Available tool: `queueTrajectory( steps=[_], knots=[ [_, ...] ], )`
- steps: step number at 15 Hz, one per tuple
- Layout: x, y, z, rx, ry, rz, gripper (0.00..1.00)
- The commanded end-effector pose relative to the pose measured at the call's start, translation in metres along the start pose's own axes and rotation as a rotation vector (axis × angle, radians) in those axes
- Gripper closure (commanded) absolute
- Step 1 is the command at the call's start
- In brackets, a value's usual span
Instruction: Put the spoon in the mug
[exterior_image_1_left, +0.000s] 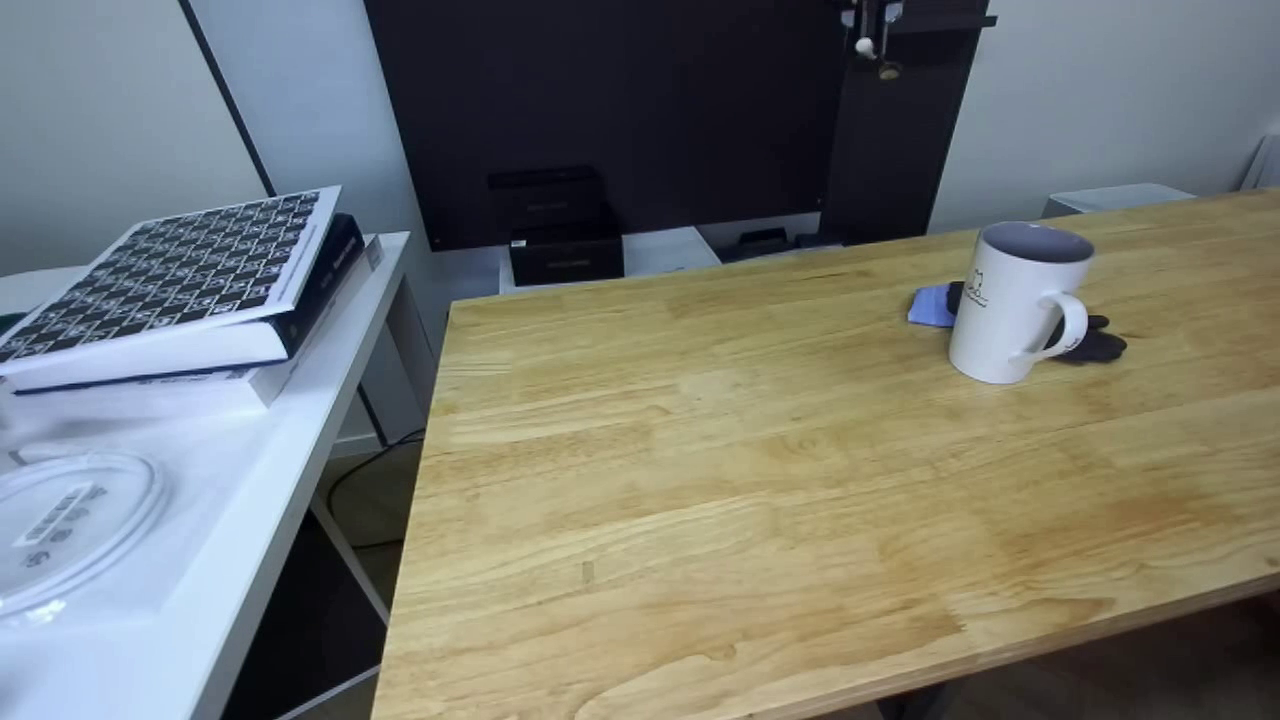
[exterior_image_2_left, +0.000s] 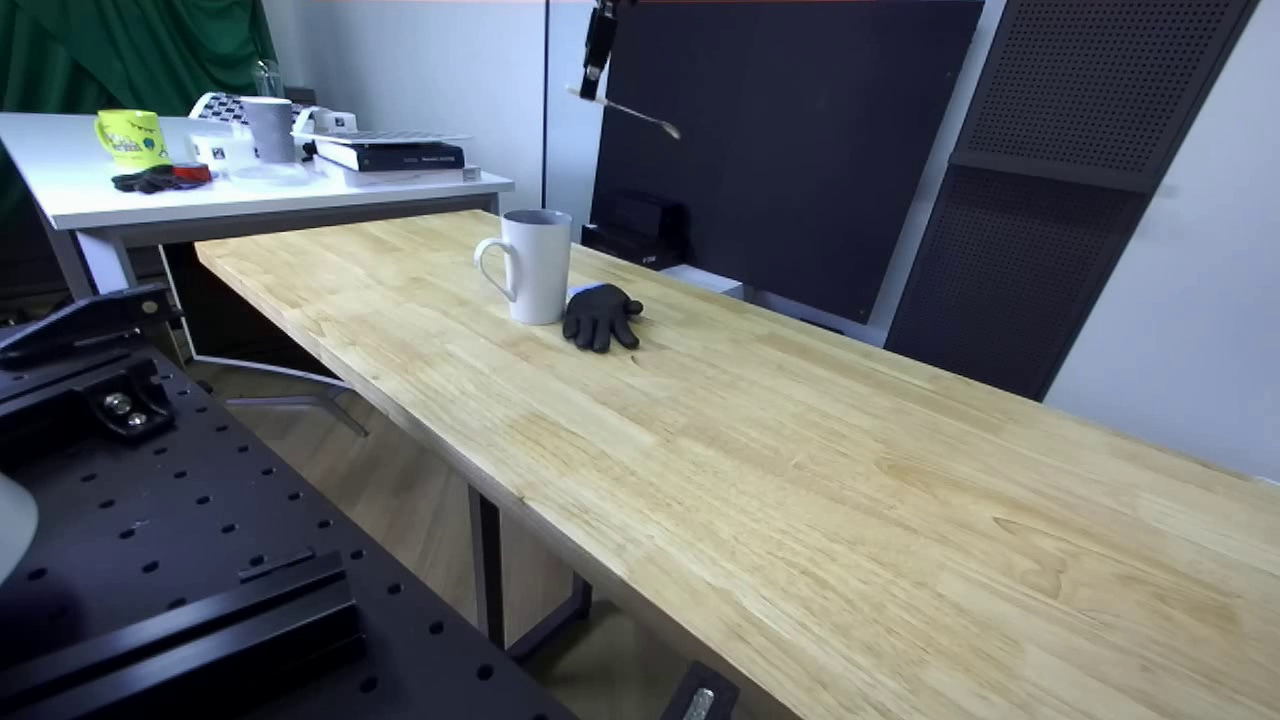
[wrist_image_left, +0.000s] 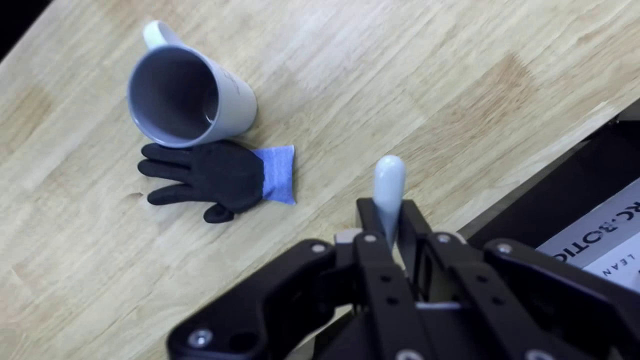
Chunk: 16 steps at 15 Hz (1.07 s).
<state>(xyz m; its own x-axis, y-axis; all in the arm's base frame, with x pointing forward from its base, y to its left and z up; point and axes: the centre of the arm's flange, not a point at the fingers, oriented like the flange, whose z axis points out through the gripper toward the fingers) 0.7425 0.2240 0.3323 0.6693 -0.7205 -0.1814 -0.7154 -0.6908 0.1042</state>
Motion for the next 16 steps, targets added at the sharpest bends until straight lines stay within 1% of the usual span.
queueTrajectory(
  steps=[1, 3, 5, 8, 10, 12, 16],
  knots=[
    [-0.014, 0.019, -0.038, 0.011, -0.101, 0.063, 0.96],
    [-0.02, 0.032, -0.05, 0.016, -0.165, 0.062, 0.96],
    [-0.024, 0.043, -0.06, 0.041, -0.219, 0.062, 0.96],
    [-0.019, 0.057, -0.064, 0.088, -0.326, 0.07, 0.96],
    [-0.011, 0.064, -0.06, 0.112, -0.391, 0.092, 0.96],
    [-0.002, 0.072, -0.051, 0.124, -0.479, 0.106, 0.96],
    [0.004, 0.086, -0.035, 0.137, -0.636, 0.122, 0.96]
  ],
)
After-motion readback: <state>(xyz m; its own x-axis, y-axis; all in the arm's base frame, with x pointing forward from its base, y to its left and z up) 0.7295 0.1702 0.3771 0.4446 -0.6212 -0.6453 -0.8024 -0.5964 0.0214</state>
